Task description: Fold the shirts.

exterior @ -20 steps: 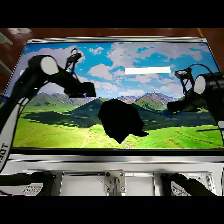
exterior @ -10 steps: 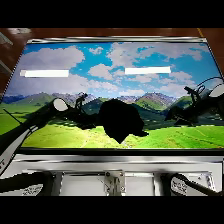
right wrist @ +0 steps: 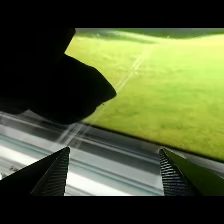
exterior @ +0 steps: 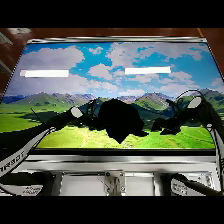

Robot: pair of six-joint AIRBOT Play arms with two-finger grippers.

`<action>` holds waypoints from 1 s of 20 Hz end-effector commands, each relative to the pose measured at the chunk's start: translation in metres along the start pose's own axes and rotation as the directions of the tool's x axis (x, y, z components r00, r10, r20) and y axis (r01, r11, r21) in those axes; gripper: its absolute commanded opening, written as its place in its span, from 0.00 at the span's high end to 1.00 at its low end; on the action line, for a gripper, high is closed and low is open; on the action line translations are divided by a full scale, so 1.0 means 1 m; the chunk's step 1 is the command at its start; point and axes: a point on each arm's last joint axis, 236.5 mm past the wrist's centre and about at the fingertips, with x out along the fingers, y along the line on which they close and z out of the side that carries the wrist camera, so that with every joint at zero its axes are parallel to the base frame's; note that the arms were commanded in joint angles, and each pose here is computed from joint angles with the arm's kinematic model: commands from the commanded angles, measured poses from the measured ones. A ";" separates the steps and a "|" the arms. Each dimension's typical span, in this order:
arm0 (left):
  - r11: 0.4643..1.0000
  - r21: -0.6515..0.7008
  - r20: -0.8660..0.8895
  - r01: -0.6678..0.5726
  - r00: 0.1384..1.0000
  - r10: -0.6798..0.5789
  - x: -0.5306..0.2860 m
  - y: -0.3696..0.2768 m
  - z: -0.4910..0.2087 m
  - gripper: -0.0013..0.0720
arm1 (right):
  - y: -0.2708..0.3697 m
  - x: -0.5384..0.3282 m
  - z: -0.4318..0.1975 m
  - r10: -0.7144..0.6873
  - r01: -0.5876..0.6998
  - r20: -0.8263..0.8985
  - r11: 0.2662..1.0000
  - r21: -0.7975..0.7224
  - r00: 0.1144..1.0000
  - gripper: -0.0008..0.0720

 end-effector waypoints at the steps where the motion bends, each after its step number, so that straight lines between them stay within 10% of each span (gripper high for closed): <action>1: 1.000 0.007 0.024 0.016 1.000 -0.016 0.000 -0.009 0.009 0.92 | 0.010 0.027 0.006 -0.011 0.010 0.046 1.000 0.005 0.999 0.07; 8: 0.999 0.029 0.039 0.036 0.999 -0.037 -0.010 -0.021 0.011 0.92 | 0.043 0.057 0.027 0.013 -0.018 0.163 0.999 0.029 0.987 0.07; 12: 0.995 0.088 0.048 0.041 0.998 -0.046 -0.014 -0.025 0.012 0.92 | 0.051 0.060 0.034 0.009 -0.023 0.197 0.998 0.066 0.980 0.84; 13: 0.995 0.095 0.052 0.043 0.997 -0.048 -0.016 -0.026 0.013 0.92 | 0.053 0.060 0.034 0.017 -0.032 0.198 0.997 0.072 0.980 0.89; 20: 0.934 0.351 0.401 0.069 0.890 -0.217 -0.175 -0.100 0.081 0.93 | 0.081 -0.089 0.075 -0.035 0.171 0.512 0.960 -0.221 0.858 0.89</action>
